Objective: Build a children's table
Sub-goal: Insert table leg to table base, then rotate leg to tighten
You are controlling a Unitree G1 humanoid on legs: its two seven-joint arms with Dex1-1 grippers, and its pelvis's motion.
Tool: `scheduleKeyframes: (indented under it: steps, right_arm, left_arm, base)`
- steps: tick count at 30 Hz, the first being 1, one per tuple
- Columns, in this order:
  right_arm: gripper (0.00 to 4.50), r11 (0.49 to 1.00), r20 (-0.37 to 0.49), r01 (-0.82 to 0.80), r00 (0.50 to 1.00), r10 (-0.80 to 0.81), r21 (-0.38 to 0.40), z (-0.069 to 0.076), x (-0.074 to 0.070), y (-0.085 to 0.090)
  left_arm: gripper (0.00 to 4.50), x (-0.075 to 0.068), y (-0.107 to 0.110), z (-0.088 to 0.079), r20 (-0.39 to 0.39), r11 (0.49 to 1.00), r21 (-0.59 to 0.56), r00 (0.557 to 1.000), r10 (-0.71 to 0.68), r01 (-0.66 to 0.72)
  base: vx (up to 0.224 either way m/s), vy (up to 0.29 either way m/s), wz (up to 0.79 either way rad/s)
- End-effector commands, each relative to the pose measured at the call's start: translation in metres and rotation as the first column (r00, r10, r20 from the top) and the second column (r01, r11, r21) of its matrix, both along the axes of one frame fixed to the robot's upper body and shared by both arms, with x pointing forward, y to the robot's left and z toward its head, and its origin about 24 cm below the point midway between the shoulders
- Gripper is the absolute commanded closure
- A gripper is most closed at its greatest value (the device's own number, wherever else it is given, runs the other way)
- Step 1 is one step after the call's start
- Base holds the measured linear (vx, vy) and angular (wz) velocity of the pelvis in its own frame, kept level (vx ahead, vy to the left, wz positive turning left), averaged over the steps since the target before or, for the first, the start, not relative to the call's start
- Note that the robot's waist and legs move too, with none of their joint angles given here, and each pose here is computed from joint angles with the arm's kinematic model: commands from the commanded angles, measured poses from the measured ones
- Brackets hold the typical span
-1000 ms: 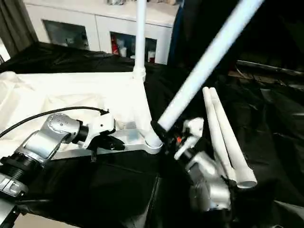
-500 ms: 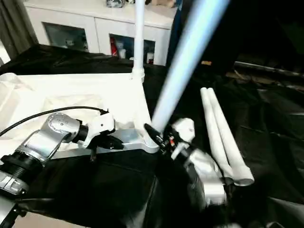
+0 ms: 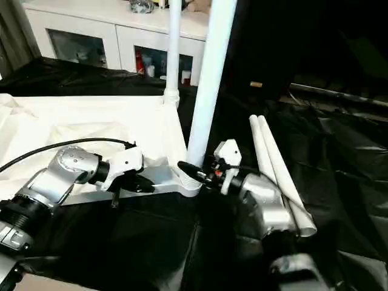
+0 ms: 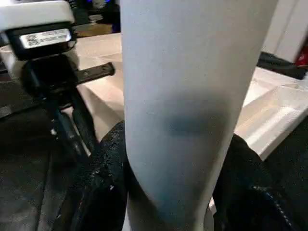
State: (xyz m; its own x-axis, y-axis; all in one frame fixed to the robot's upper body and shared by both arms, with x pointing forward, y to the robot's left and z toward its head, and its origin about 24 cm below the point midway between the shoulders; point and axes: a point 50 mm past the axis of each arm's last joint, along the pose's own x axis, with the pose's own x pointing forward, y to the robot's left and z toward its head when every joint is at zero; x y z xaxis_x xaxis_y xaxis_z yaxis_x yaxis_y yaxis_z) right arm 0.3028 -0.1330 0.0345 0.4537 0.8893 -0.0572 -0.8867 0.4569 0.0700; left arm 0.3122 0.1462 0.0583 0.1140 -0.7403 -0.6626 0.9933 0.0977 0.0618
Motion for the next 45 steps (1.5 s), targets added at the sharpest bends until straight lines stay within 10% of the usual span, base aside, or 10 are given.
scheduleKeyframes:
  steps: [1, 14, 18, 33, 45]
  right_arm:
    - [2.64, 0.992, -0.180, -0.042, 0.984, 0.021, -0.116, -0.034, -0.016, -0.004]
    - [2.64, 0.992, -0.170, -0.070, 0.984, 0.051, -0.108, -0.028, -0.017, -0.003]
    - [2.64, 0.982, -0.115, 0.134, 0.982, -0.150, -0.135, -0.029, -0.008, -0.008]
    - [2.64, 0.718, -0.274, 0.667, 0.665, -0.695, -0.199, -0.048, 0.018, 0.047]
    - [2.64, 0.699, -0.240, 0.680, 0.657, -0.715, -0.222, -0.046, 0.021, 0.059]
  left_arm:
    - [4.50, -0.003, -0.003, -0.005, -0.026, 0.999, 0.011, 0.999, -0.041, 0.041]
    - [4.50, 0.001, -0.002, -0.003, -0.021, 1.000, 0.002, 1.000, -0.021, 0.021]
    - [4.50, 0.010, -0.004, -0.002, 0.033, 0.997, -0.002, 0.996, 0.078, -0.078]
    - [4.50, 0.042, -0.073, -0.010, 0.080, 0.866, -0.046, 0.862, 0.500, -0.498]
    - [4.50, 0.045, -0.072, -0.013, 0.095, 0.847, -0.022, 0.843, 0.530, -0.531]
  base:
    - [0.000, 0.000, 0.00]
    - [0.000, 0.000, 0.00]
    - [0.000, 0.000, 0.00]
    - [0.000, 0.000, 0.00]
    - [0.000, 0.000, 0.00]
